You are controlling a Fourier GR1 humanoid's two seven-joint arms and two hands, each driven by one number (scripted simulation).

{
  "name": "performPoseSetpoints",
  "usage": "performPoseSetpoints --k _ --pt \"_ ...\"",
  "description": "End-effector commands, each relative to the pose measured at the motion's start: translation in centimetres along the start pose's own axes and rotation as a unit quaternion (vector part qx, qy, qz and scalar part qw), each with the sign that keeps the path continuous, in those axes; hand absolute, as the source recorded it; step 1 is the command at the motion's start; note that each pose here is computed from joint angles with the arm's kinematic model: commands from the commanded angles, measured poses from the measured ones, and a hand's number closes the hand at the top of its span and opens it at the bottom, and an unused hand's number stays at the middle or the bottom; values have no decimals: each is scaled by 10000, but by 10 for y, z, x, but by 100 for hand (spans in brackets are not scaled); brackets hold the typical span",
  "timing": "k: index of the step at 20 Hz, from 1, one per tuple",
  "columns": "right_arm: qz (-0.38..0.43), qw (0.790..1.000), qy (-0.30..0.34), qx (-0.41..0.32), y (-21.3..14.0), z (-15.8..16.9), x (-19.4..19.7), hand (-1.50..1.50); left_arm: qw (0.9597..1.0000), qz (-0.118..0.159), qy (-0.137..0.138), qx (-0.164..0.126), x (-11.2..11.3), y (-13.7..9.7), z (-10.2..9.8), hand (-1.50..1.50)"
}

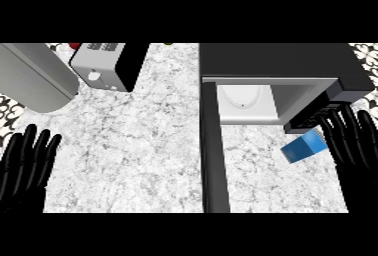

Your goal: Pick up the milk, place it into the microwave and close the microwave

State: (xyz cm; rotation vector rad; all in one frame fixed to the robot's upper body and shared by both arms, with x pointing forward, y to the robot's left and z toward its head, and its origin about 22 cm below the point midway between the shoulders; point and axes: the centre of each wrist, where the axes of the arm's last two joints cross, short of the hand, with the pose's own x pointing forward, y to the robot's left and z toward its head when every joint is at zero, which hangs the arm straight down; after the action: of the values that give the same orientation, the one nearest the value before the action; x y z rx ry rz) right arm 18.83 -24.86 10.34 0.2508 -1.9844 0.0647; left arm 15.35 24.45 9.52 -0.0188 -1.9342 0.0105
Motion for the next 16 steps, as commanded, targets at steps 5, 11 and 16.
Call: performPoseSetpoints --k 5,11,16 --pt "698 9958 28 -594 11 14 -9 -150 10000 4 64 -21 7 5 29 -150" --pt "1141 9878 -45 -1061 -9 2 -17 -150 9999 -51 88 87 -5 -5 60 -150" --pt "1267 9825 37 -1366 -32 10 -57 -150 10000 6 98 -14 3 5 61 -150"
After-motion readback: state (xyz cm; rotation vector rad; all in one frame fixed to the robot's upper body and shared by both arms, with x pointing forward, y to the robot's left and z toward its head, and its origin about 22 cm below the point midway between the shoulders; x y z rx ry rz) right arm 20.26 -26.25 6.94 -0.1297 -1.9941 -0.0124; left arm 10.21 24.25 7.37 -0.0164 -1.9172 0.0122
